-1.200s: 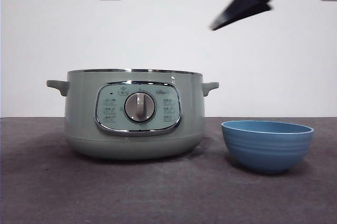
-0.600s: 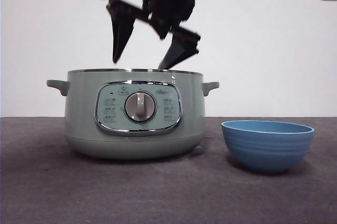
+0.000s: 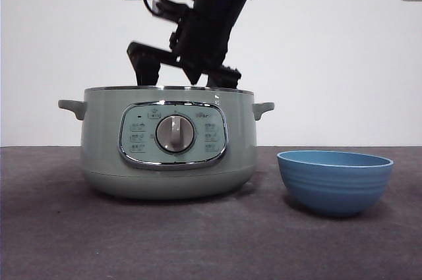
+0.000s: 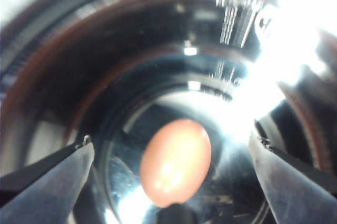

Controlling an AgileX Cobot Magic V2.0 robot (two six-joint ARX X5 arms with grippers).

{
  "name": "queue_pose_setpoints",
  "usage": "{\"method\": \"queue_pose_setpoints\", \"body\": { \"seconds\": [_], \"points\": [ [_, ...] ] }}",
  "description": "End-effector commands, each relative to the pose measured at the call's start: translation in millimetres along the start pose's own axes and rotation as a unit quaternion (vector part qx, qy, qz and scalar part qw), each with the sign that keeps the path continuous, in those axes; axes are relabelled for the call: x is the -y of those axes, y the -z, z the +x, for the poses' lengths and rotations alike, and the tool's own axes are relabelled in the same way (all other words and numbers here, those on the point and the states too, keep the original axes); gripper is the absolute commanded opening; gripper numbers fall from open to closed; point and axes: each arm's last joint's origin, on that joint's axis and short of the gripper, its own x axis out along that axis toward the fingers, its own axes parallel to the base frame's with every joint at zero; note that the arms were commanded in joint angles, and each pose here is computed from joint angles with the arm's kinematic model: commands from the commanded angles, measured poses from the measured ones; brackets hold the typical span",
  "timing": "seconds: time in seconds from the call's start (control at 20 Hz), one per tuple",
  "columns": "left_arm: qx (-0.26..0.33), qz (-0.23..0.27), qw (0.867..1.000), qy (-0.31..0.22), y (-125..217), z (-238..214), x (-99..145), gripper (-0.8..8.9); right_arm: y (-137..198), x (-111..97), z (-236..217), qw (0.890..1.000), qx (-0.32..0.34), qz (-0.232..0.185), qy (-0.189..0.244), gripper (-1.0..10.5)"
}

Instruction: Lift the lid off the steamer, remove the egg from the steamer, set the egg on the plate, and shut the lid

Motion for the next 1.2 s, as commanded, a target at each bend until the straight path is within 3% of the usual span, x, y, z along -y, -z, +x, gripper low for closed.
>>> {"method": "queue_pose_setpoints", "body": {
  "seconds": [0.05,0.5,0.55,0.65,0.75,0.85,0.95,1.05,1.2],
  "points": [
    [0.039,0.009,0.999,0.001,-7,-8,1,-0.08,4,0,13,1.000,-0.007,-0.001,0.003,5.0],
    [0.039,0.009,0.999,0.001,-7,-8,1,-0.08,14,1,34,1.000,-0.029,0.000,0.005,5.0],
    [0.039,0.011,0.999,0.001,-7,-8,1,-0.08,16,2,37,0.999,-0.032,0.001,0.007,4.8],
    [0.039,0.013,0.999,0.001,-7,-8,1,-0.08,15,2,38,1.000,-0.027,0.001,0.013,3.2],
    [0.038,0.017,0.999,0.000,-7,-8,1,-0.08,14,2,38,1.000,-0.019,0.001,0.013,3.1],
    [0.036,0.018,0.999,0.000,-6,-8,1,-0.08,14,2,38,1.000,-0.020,0.001,0.012,1.8],
    [0.035,0.018,0.999,0.000,-6,-8,1,-0.08,14,2,38,1.000,-0.020,0.001,0.012,1.4],
    [0.035,0.018,0.999,0.000,-6,-8,1,-0.08,14,2,38,1.000,-0.020,0.001,0.012,-0.1],
    [0.035,0.018,0.999,0.000,-6,-8,1,-0.08,13,2,38,1.000,-0.018,0.001,0.012,-0.1]
  ]
}}
